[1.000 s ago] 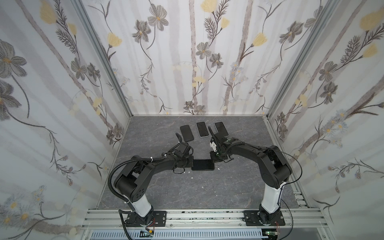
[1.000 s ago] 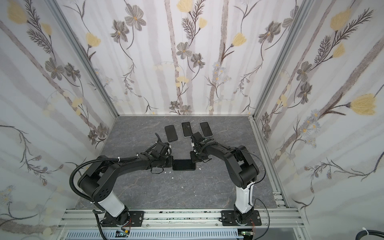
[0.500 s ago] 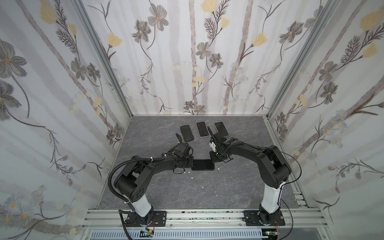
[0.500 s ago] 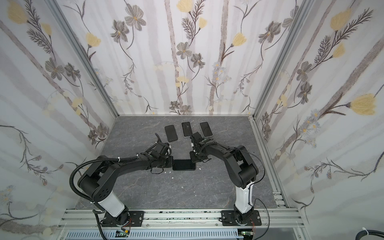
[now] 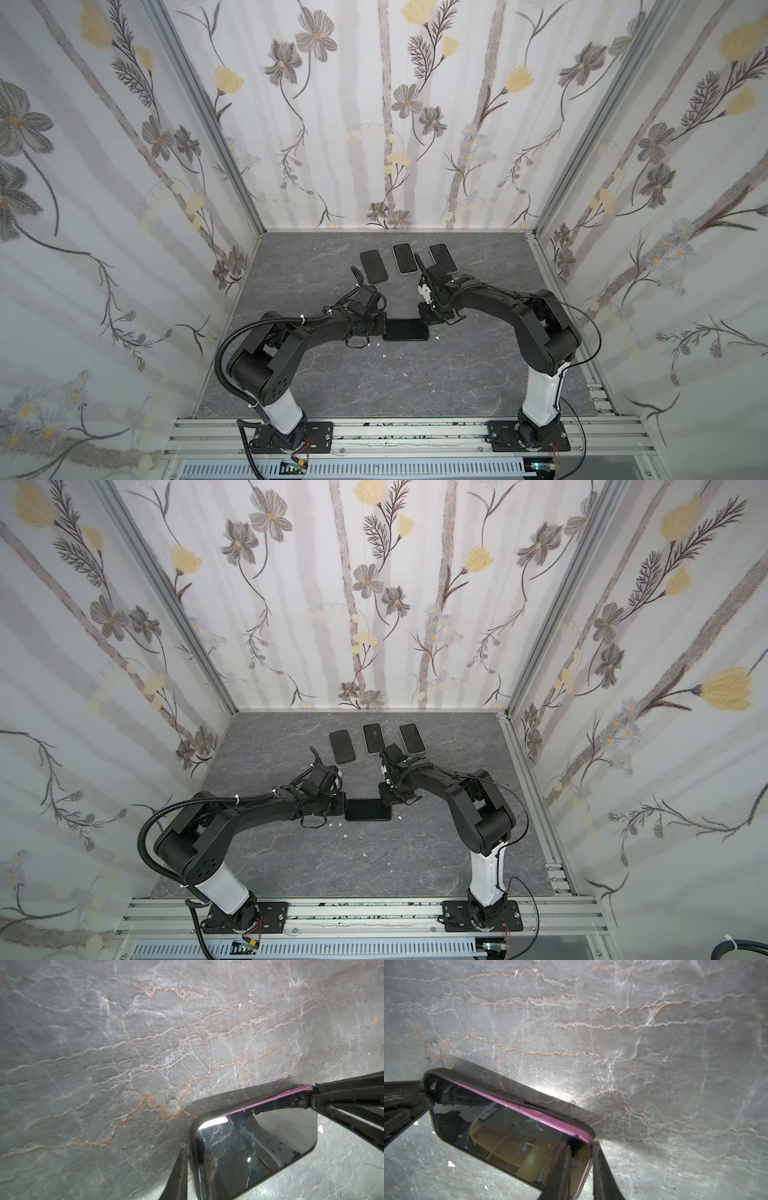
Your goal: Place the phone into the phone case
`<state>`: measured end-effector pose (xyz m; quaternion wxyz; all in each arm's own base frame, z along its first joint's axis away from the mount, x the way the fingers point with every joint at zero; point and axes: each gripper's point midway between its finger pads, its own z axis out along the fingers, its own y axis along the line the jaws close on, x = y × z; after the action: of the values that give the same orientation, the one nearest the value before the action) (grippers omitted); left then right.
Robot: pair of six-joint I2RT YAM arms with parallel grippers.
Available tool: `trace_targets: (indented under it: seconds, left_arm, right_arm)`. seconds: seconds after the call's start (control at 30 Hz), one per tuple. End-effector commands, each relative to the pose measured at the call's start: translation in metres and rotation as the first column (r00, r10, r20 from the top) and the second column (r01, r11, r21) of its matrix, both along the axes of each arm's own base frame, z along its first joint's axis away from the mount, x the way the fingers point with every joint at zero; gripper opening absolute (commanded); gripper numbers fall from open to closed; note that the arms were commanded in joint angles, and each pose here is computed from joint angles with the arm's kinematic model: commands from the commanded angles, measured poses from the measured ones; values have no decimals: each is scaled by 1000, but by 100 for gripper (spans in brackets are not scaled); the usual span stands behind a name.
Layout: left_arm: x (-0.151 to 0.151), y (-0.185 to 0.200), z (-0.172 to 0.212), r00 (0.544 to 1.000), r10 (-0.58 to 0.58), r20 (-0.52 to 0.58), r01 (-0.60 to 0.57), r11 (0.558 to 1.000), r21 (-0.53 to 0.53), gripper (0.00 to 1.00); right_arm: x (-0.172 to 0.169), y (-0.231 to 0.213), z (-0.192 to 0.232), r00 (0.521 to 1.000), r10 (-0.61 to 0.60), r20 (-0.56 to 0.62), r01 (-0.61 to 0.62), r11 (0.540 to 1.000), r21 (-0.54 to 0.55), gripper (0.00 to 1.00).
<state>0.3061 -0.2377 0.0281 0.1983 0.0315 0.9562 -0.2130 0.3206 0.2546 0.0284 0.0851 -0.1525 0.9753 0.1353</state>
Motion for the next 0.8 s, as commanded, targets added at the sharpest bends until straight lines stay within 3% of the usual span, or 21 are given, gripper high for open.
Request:
trace_targets:
  seconds: [0.0, 0.13, 0.77]
  left_arm:
    - [0, 3, 1, 1000, 0, 13, 0, 1000, 11, 15]
    - [1, 2, 2, 1000, -2, 14, 2, 1000, 7, 15]
    - [1, 1, 3, 1000, -4, 14, 4, 1000, 1, 15]
  right_arm:
    - [-3, -1, 9, 1000, -9, -6, 9, 1000, -11, 21]
    - [3, 1, 20, 1000, -11, 15, 11, 1000, 0, 21]
    - [-4, -6, -6, 998, 1, -60, -5, 998, -63, 13]
